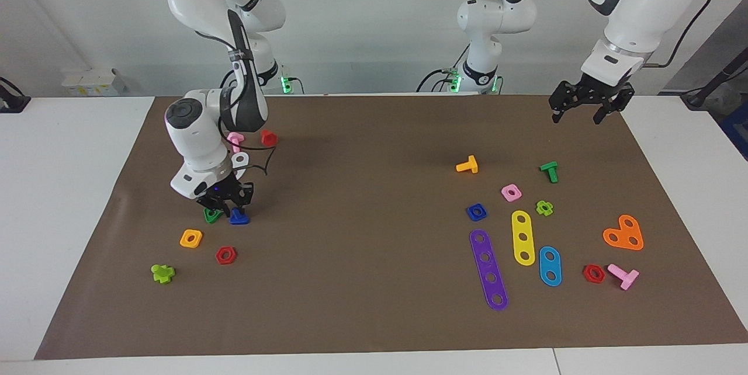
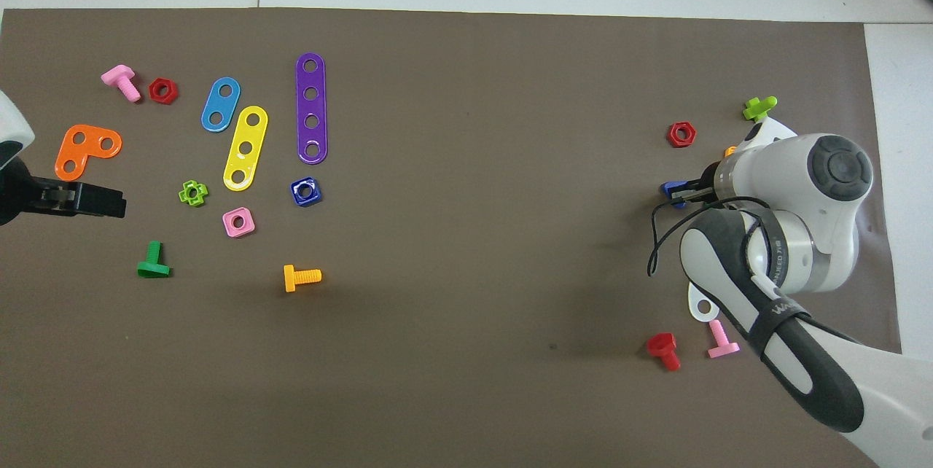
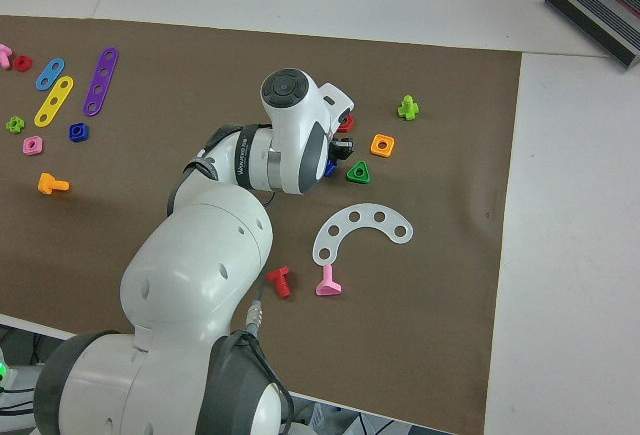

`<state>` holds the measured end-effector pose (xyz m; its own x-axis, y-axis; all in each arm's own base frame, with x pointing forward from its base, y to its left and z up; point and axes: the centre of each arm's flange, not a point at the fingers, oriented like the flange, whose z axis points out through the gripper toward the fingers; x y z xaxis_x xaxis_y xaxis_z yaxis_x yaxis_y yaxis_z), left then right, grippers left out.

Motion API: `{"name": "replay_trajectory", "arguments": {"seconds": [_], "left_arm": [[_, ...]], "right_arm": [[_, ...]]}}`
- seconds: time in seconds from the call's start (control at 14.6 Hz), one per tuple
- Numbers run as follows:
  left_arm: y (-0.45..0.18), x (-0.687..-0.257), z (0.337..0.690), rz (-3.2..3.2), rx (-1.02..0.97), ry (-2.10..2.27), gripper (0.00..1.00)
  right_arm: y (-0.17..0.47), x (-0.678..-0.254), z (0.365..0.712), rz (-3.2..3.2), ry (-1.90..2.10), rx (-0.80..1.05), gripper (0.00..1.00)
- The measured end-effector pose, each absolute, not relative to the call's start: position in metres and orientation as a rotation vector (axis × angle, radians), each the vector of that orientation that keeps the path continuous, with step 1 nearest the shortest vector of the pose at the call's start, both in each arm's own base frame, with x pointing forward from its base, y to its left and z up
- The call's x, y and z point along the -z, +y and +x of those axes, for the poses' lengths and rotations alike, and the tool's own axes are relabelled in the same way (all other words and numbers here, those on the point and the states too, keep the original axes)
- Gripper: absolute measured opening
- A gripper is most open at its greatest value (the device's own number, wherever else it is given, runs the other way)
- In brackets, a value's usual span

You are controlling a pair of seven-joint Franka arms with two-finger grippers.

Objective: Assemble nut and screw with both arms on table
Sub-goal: 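Grasp the blue bolt with the right gripper and lift it, then carry the blue bolt to the table centre and set it upright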

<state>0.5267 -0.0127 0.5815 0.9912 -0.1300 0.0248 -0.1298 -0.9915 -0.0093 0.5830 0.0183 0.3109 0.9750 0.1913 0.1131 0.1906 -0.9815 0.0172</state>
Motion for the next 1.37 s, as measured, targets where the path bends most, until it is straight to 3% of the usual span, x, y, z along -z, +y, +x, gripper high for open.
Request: {"name": "replay_trajectory", "arguments": {"seconds": [0.34, 0.48, 0.82, 1.1, 1.37], "left_arm": [[-0.013, -0.581, 0.527, -3.127, 0.040, 0.204, 1.00], [-0.013, -0.581, 0.527, -3.127, 0.040, 0.204, 1.00], [-0.013, -0.581, 0.527, -3.127, 0.040, 0.204, 1.00], [-0.013, -0.581, 0.527, -3.127, 0.040, 0.204, 1.00], [-0.013, -0.581, 0.527, -3.127, 0.040, 0.204, 1.00]], "right_arm": [[0.019, -0.311, 0.583, 3.115, 0.304, -0.182, 0.32], [0.019, -0.311, 0.583, 3.116, 0.302, -0.182, 0.19], [0.021, -0.317, 0.587, 3.125, 0.273, -0.194, 0.19], [0.054, -0.393, 0.613, 3.153, 0.115, -0.234, 0.19], [0.151, -0.477, 0.623, 3.196, -0.056, -0.319, 0.19]]}}
